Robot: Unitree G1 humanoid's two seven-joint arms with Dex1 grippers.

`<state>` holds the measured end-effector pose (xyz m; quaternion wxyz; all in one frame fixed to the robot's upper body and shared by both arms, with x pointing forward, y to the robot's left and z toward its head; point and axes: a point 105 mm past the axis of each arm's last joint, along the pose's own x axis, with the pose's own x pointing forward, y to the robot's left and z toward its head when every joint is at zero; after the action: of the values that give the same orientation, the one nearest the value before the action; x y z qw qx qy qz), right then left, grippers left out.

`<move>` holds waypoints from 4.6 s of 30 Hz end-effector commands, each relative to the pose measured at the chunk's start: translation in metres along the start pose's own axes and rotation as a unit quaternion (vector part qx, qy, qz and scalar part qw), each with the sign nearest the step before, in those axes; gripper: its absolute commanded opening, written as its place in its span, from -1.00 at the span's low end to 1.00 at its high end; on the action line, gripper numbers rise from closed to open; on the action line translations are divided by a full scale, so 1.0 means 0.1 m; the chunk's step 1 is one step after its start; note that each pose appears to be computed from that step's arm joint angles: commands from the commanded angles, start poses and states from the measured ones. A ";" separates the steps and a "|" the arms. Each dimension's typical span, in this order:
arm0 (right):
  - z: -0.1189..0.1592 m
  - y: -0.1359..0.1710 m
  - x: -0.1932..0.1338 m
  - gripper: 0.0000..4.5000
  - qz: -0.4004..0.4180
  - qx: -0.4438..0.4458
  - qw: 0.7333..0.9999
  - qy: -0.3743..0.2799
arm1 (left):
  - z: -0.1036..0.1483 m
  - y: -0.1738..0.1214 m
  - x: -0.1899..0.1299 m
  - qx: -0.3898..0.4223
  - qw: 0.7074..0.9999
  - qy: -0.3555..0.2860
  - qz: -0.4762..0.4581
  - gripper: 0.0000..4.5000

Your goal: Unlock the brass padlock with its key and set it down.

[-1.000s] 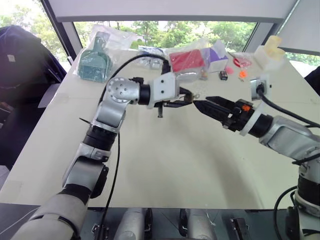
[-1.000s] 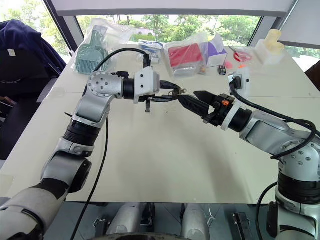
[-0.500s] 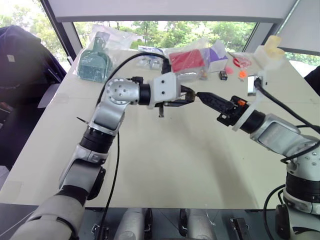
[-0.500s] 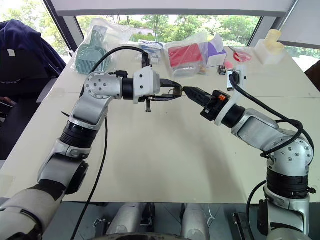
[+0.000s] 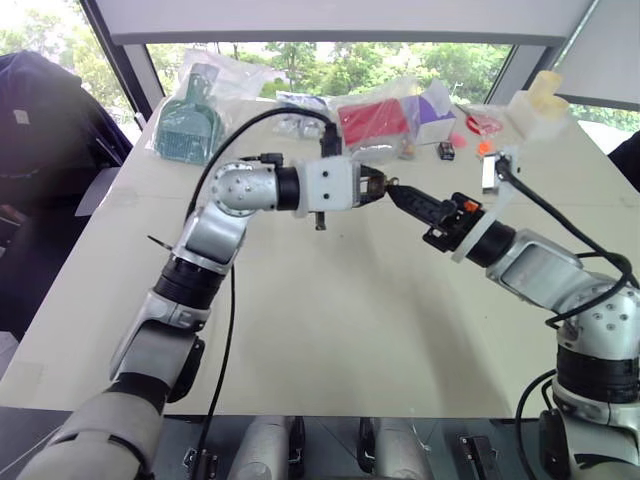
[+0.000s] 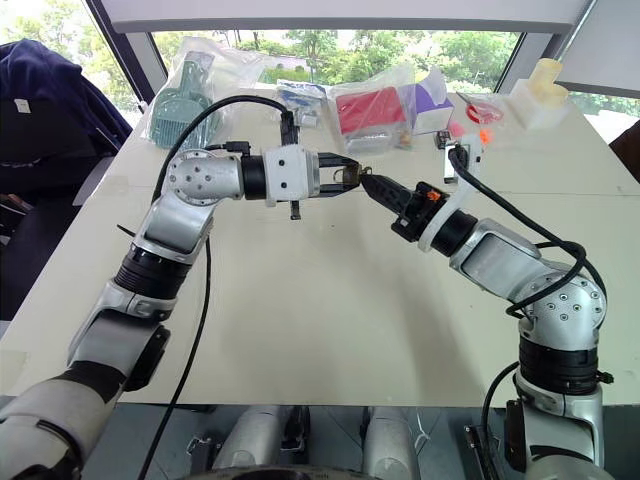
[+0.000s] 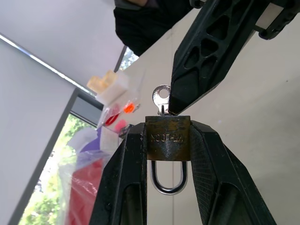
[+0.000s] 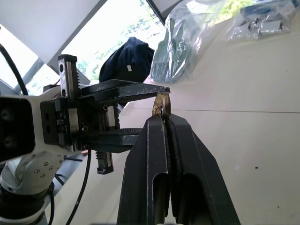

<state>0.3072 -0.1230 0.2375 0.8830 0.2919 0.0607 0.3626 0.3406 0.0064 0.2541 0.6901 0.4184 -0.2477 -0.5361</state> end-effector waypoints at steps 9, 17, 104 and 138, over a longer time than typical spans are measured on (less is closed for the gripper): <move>0.04 0.04 0.04 -0.98 -0.003 -0.006 1.000 -0.018 | 0.18 0.02 0.02 0.055 0.998 -0.025 0.012 -0.70; 0.03 0.01 0.07 -0.98 -0.010 0.020 0.999 -0.024 | 0.23 0.11 0.01 0.089 0.994 -0.031 0.053 -0.70; 0.00 -0.17 0.14 -0.96 0.003 -0.081 0.996 -0.042 | -0.25 0.20 -0.33 -0.242 0.969 -0.024 0.037 0.98; -0.14 0.09 0.10 -0.96 0.042 -0.072 0.996 -0.025 | -0.72 0.44 -0.16 -0.293 0.951 0.015 0.100 0.98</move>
<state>0.3062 -0.1023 0.2175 0.8878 0.2419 0.0302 0.3903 0.4143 0.0420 0.2249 0.8310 0.1785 -0.0738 -0.5217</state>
